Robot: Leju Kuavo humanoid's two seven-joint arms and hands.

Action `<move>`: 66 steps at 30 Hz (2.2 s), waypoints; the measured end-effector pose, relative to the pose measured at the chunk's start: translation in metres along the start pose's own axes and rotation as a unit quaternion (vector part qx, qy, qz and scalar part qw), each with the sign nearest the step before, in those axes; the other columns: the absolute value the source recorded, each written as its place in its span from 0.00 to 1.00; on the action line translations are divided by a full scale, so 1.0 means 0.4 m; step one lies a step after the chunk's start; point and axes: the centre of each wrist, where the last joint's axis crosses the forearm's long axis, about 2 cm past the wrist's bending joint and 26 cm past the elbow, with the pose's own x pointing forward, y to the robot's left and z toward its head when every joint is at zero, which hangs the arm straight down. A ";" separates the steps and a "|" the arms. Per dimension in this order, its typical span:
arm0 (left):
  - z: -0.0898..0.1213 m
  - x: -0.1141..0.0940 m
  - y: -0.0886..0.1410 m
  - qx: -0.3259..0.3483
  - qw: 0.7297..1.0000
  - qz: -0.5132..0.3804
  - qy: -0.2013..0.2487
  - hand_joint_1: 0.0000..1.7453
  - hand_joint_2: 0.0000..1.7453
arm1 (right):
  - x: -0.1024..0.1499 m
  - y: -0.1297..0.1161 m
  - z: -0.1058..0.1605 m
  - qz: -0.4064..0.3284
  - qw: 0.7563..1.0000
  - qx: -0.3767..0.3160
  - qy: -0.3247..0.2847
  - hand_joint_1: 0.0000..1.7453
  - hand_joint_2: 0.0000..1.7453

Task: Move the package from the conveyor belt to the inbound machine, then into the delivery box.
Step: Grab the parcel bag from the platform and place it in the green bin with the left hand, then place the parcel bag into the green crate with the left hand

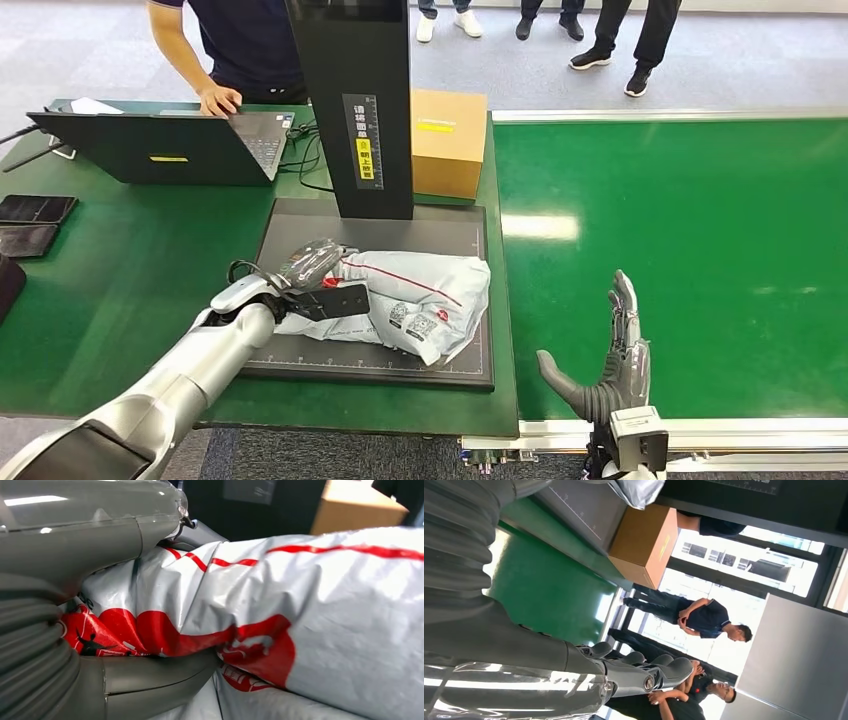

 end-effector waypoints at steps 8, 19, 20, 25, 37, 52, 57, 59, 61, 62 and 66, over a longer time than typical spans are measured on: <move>0.044 -0.011 0.017 0.093 0.995 0.023 -0.001 1.00 1.00 | 0.002 0.005 0.012 0.001 1.000 -0.003 0.006 0.00 1.00; 0.137 -0.052 0.098 0.305 0.951 0.001 0.052 1.00 1.00 | 0.007 0.016 0.016 -0.004 1.000 0.007 0.009 0.00 1.00; 0.148 -0.059 0.104 0.321 0.945 -0.002 0.063 1.00 1.00 | 0.008 0.017 0.016 -0.003 1.000 0.007 0.009 0.00 1.00; 0.202 -0.102 0.125 0.382 0.917 0.000 0.117 1.00 1.00 | 0.011 0.022 0.014 -0.003 1.000 0.007 0.008 0.00 1.00; 0.399 -0.280 0.140 0.529 0.806 0.054 0.260 1.00 1.00 | 0.014 0.030 0.011 -0.002 1.000 0.001 0.007 0.00 1.00; 0.581 -0.432 0.073 0.509 0.697 0.032 0.504 0.47 1.00 | 0.022 0.052 0.015 -0.008 1.000 -0.004 0.009 0.00 1.00; 0.606 -0.445 0.047 0.480 0.686 0.043 0.545 0.00 1.00 | 0.023 0.054 0.015 -0.008 1.000 -0.006 0.011 0.00 1.00; 0.606 -0.445 0.039 0.474 0.690 0.048 0.544 0.00 1.00 | 0.023 0.055 0.015 -0.007 1.000 -0.006 0.012 0.00 1.00; 0.603 -0.445 0.034 0.471 0.699 0.052 0.536 0.00 1.00 | 0.023 0.055 0.016 -0.007 1.000 -0.004 0.013 0.00 1.00; 0.600 -0.444 0.033 0.471 0.704 0.056 0.528 0.00 1.00 | 0.024 0.056 0.016 -0.007 1.000 -0.003 0.015 0.00 1.00; 0.575 -0.436 0.022 0.473 0.734 0.090 0.479 0.00 1.00 | 0.026 0.064 0.016 -0.011 1.000 0.001 0.018 0.00 1.00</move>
